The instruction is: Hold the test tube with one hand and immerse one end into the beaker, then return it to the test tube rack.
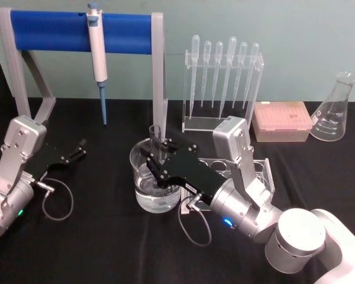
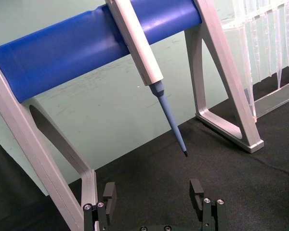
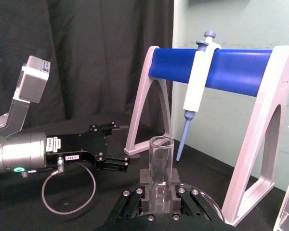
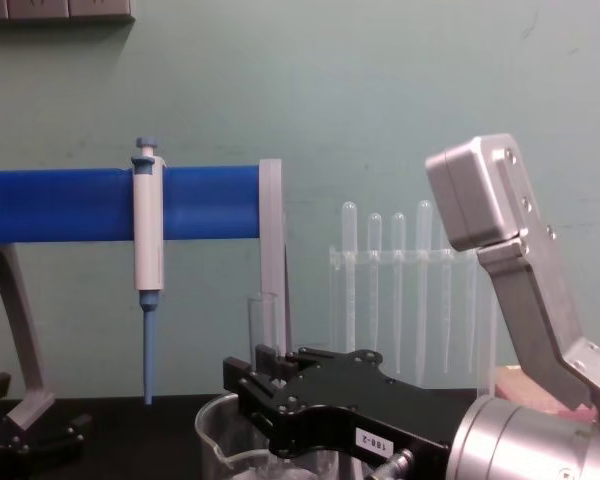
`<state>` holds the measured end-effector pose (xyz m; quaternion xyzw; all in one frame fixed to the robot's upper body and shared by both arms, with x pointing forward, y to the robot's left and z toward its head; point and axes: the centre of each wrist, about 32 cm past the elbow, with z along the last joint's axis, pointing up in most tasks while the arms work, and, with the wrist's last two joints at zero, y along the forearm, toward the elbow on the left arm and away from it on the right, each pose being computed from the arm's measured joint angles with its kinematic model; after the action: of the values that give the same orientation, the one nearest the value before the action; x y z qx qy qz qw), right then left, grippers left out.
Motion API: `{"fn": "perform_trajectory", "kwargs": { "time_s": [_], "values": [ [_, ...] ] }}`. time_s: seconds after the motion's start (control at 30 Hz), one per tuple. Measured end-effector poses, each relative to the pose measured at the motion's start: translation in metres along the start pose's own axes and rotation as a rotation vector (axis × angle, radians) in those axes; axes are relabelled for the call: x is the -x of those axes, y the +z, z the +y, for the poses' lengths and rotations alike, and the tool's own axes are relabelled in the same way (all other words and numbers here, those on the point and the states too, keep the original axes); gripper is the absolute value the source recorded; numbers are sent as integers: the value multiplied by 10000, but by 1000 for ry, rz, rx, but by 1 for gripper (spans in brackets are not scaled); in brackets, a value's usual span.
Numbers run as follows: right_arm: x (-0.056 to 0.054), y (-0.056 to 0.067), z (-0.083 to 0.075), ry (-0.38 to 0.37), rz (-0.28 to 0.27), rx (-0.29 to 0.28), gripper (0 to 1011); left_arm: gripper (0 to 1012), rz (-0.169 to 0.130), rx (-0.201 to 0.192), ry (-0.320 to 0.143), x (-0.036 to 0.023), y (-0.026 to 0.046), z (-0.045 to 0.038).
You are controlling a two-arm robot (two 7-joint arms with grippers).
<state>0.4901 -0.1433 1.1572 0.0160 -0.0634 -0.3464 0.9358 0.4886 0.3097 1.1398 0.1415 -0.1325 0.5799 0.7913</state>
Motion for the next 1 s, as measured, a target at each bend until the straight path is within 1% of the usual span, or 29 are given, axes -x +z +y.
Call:
{"fn": "perform_trajectory", "kwargs": {
  "time_s": [1.0],
  "values": [
    [-8, 10, -1, 0, 0, -2, 229, 1000, 0, 0, 0, 0, 0, 0]
  ]
}}
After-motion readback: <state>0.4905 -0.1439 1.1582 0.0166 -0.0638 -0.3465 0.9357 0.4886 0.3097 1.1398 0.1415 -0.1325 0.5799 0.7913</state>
